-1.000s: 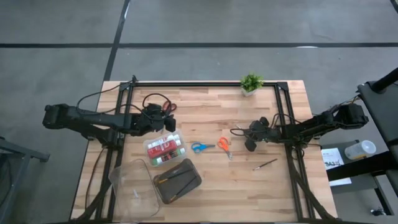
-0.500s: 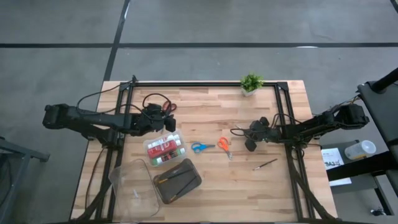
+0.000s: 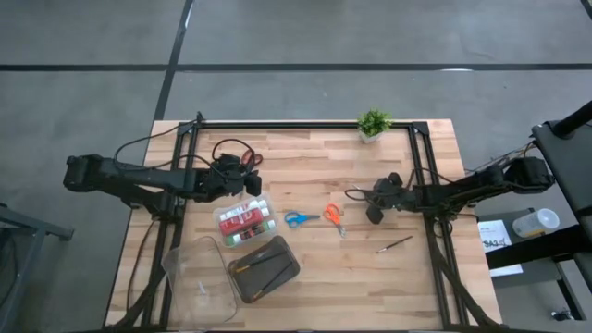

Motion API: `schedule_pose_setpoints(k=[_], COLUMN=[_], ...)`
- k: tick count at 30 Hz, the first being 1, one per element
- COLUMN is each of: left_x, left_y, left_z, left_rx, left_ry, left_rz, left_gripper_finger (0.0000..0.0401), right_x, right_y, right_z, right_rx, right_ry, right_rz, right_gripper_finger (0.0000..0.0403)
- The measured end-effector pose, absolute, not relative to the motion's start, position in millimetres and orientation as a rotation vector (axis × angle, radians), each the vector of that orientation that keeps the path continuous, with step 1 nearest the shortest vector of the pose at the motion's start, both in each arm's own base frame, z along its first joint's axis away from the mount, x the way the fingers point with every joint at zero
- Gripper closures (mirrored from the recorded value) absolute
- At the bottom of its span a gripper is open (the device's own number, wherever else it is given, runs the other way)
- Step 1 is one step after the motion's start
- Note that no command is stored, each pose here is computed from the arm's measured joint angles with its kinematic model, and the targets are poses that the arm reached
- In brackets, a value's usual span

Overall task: Pick & Place Paint Supplies
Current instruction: Put the middle silver paint brush into the black transparent bin

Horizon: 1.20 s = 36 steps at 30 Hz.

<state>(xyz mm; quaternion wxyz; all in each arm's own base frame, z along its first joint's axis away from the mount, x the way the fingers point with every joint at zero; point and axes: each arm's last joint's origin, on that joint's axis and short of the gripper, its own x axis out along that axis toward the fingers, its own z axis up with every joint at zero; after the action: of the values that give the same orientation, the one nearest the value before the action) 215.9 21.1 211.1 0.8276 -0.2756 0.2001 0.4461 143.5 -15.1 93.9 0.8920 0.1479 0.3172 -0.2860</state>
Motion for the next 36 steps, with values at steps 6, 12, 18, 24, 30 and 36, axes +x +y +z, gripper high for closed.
schedule_pose_setpoints(k=[6, 12, 18, 24, 30, 36], left_x=[216, 216, 216, 216, 216, 216], left_y=[21, 21, 21, 21, 21, 21], left_z=[211, 211, 211, 211, 211, 211], left_rx=[-0.585, -0.586, -0.586, -0.586, -0.586, -0.586], left_ry=[0.425, 0.425, 0.425, 0.425, 0.425, 0.424], left_rz=[0.947, 0.947, 0.947, 0.947, 0.947, 0.947], left_gripper_finger=[0.0169, 0.0169, 0.0169, 0.0169, 0.0169, 0.0169], right_x=[145, 149, 154, 158, 164, 177], right_y=[-15, -13, -10, -7, -3, -1], right_z=[99, 111, 127, 141, 156, 171], right_rx=[0.299, 0.298, 0.255, 0.184, 0.059, -0.070], right_ry=[0.623, 0.542, 0.420, 0.302, 0.149, 0.096], right_rz=[-0.576, -0.473, -0.311, -0.160, -0.015, 0.074], right_gripper_finger=[0.0385, 0.0385, 0.0385, 0.0385, 0.0385, 0.0385])
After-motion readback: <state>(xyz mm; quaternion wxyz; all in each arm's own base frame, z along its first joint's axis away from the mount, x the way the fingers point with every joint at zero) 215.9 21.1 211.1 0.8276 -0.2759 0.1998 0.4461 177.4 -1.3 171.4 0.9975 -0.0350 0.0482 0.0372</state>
